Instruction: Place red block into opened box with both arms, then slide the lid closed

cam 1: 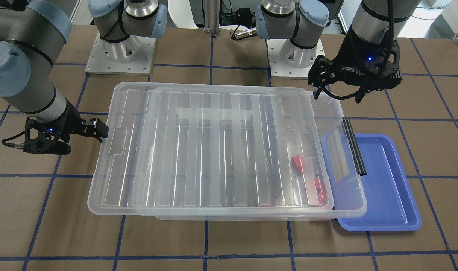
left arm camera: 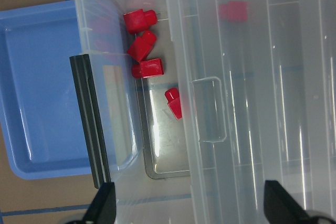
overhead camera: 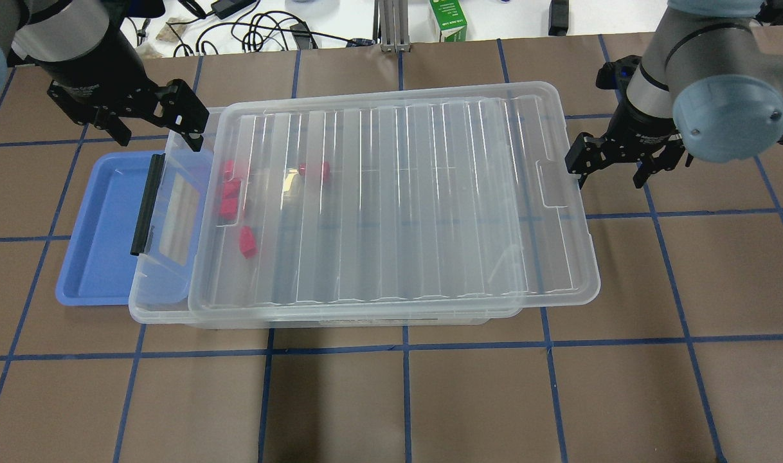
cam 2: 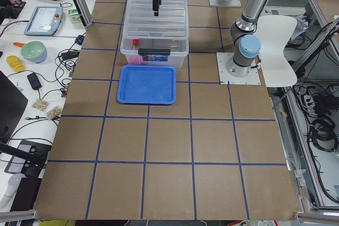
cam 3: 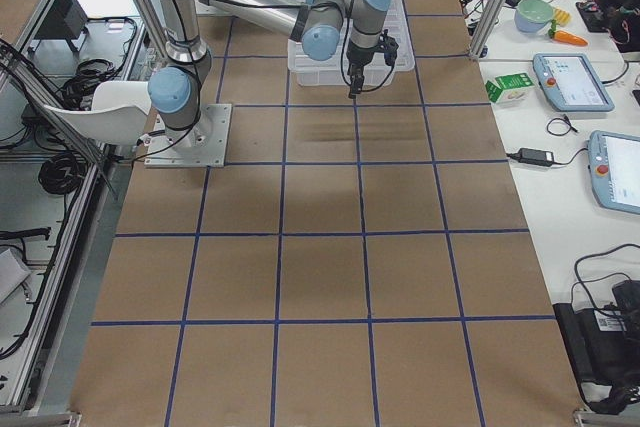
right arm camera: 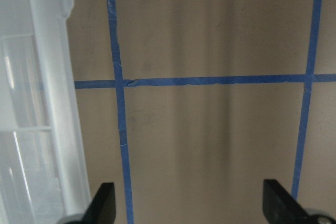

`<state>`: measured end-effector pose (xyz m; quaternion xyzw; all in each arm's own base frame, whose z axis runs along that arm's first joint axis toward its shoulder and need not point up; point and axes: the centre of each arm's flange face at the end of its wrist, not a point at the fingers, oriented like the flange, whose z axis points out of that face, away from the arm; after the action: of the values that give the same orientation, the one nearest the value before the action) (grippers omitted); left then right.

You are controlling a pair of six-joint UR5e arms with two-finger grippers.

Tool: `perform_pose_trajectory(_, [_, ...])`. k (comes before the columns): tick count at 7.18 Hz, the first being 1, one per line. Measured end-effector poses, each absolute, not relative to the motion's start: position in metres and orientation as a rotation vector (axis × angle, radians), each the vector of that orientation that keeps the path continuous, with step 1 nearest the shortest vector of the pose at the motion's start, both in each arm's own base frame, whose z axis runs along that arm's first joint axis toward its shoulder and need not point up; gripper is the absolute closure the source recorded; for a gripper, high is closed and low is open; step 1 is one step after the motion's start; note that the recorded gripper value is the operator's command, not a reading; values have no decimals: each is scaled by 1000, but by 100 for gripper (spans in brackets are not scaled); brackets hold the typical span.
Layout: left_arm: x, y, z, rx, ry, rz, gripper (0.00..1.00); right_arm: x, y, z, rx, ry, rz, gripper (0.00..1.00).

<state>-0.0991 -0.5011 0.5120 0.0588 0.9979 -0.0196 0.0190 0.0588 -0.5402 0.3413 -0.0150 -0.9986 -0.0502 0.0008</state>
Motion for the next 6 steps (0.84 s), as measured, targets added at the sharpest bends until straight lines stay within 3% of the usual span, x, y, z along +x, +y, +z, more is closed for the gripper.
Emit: perform_pose_trajectory(6, [-99,-502,511,189,3090,-58,0,106,-538,340,-164,-3122,-110,0])
